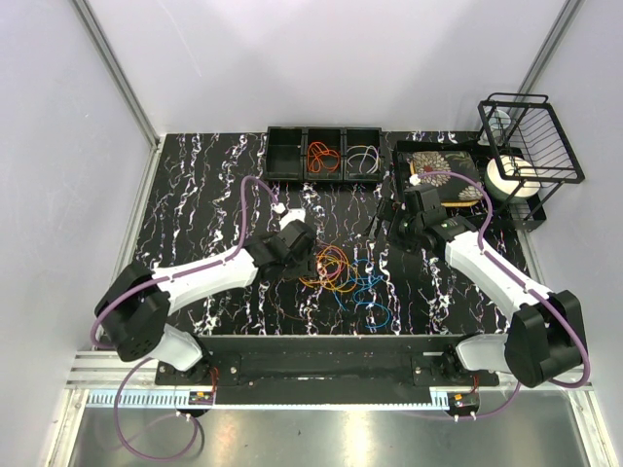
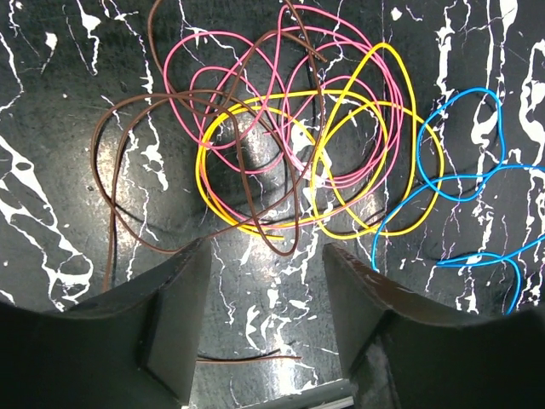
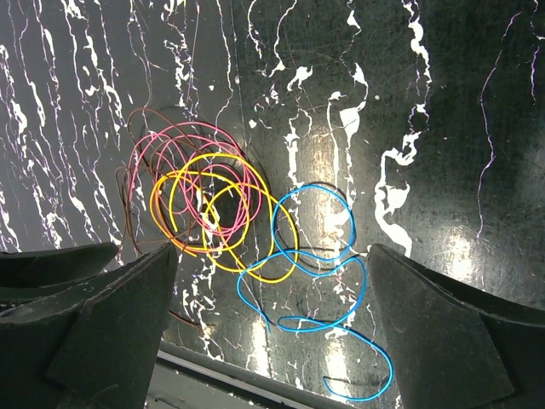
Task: Untangle the cables
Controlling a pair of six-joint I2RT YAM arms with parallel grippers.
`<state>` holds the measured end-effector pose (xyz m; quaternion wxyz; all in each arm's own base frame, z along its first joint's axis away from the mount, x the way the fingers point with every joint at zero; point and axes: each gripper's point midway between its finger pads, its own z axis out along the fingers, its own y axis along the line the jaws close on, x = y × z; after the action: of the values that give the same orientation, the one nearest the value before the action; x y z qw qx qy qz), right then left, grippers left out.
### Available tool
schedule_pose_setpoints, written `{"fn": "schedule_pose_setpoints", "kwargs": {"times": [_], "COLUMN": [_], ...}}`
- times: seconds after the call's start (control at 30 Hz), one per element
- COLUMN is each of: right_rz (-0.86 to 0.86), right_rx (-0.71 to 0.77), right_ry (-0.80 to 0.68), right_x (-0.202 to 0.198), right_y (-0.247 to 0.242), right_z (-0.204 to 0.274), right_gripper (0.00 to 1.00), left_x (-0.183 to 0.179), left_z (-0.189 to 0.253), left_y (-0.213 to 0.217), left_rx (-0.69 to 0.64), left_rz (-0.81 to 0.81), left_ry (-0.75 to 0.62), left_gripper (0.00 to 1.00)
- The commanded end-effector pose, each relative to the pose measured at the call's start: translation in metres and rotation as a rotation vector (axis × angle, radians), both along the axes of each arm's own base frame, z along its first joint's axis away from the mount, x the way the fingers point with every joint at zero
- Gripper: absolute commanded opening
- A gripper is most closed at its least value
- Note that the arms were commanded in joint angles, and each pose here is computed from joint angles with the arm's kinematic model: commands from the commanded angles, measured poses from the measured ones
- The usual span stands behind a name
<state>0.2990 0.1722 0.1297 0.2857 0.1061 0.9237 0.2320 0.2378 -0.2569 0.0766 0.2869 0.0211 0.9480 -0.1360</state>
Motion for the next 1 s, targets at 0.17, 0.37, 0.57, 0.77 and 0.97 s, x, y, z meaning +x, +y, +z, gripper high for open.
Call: {"fn": "schedule_pose_setpoints", "kwargs": {"times": [0.17, 0.37, 0.57, 0.77, 0.97], "right_rz": [0.015, 0.017, 0.016, 0.018, 0.019], "right_rx": [0.004, 0.003, 0.003, 0.003, 0.006], "right_ry": [-0.014, -0.012, -0.012, -0.011, -0.013], "right_x": [0.002, 0.000, 0.001, 0.000, -0.001], "right_y": [0.002, 0.001, 0.001, 0.001, 0.002], "right_z": [0.000, 0.000, 0.000, 0.000, 0.001], "right_gripper": [1.00, 1.00, 1.00, 1.00, 1.00], "left_x": [0.006, 0.007, 0.007, 0.007, 0.007], "left_z": [-0.001, -0.004, -0.008, -0.007, 0.011], "left_y": [-0.012, -0.014, -0.013, -0.011, -0.011], "left_rx": [-0.045, -0.045, -0.031, -0.023, -0.016], "left_rz": [0.008, 0.007, 0.006, 0.011, -0.001], "left_ry": [-0.014, -0.009, -0.001, 0.000, -0.009], "left_gripper": [0.42, 0.28, 0.00, 0.00, 0.00]}}
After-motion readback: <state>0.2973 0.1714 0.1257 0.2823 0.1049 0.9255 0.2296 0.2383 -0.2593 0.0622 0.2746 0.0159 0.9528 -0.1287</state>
